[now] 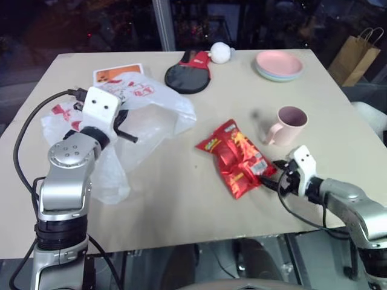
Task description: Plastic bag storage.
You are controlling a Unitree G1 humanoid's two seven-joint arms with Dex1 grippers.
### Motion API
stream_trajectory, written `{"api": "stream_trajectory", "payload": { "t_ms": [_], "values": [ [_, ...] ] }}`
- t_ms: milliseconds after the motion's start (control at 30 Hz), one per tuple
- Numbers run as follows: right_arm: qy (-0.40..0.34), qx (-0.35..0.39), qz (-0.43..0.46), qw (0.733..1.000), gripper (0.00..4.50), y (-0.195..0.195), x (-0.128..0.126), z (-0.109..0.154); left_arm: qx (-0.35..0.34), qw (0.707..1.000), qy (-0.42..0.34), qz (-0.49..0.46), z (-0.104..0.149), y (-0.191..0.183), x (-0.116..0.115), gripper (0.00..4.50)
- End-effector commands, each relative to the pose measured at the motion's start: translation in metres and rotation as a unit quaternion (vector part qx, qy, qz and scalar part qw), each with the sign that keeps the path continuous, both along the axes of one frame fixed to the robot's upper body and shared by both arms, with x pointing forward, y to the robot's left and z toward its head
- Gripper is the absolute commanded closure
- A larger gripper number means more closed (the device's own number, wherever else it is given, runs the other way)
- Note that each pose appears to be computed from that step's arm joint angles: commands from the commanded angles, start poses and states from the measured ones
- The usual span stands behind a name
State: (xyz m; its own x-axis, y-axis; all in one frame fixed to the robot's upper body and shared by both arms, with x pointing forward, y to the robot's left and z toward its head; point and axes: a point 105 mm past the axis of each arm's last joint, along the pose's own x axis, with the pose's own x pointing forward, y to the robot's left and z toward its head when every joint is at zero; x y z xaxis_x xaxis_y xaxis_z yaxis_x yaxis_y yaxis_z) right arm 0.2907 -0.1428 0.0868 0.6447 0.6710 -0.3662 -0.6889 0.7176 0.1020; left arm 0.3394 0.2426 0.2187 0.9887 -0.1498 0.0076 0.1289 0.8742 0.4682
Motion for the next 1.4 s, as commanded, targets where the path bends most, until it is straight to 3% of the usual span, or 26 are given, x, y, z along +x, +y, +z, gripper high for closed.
{"api": "stream_trajectory", "payload": {
  "t_ms": [33, 167, 233, 400, 533, 833, 967, 1400],
  "values": [
    [0.024, 0.019, 0.030, 0.999, 0.00, 0.011, 0.004, -0.004, -0.002, 1.000, -0.024, -0.013, 0.017, -0.006, -0.005, 4.42],
    [0.027, -0.003, 0.054, 0.998, 0.00, 0.014, 0.011, -0.011, -0.012, 0.999, -0.016, -0.026, 0.019, -0.010, -0.006, 4.42],
    [0.018, -0.001, 0.073, 0.997, 0.54, 0.019, 0.012, -0.003, -0.032, 0.999, -0.010, -0.030, 0.023, -0.010, -0.005, 4.50],
    [-0.008, 0.023, 0.105, 0.994, 2.49, 0.028, 0.004, 0.020, -0.081, 0.996, 0.006, -0.041, 0.025, -0.012, -0.003, 4.50],
    [-0.028, 0.047, 0.129, 0.990, 4.34, 0.043, -0.004, 0.034, -0.105, 0.992, 0.018, -0.063, 0.027, -0.018, -0.001, 4.50],
    [-0.063, 0.099, 0.225, 0.967, 4.43, 0.077, -0.034, 0.086, -0.147, 0.987, 0.027, -0.063, 0.039, -0.020, 0.010, 4.50],
    [-0.053, 0.103, 0.241, 0.964, 4.43, 0.089, -0.033, 0.095, -0.147, 0.984, 0.028, -0.091, 0.045, -0.034, 0.008, 4.50],
    [-0.003, 0.070, 0.301, 0.951, 4.43, 0.128, -0.007, 0.081, -0.150, 0.977, 0.030, -0.152, 0.057, -0.058, -0.005, 4.50]
  ]
}}
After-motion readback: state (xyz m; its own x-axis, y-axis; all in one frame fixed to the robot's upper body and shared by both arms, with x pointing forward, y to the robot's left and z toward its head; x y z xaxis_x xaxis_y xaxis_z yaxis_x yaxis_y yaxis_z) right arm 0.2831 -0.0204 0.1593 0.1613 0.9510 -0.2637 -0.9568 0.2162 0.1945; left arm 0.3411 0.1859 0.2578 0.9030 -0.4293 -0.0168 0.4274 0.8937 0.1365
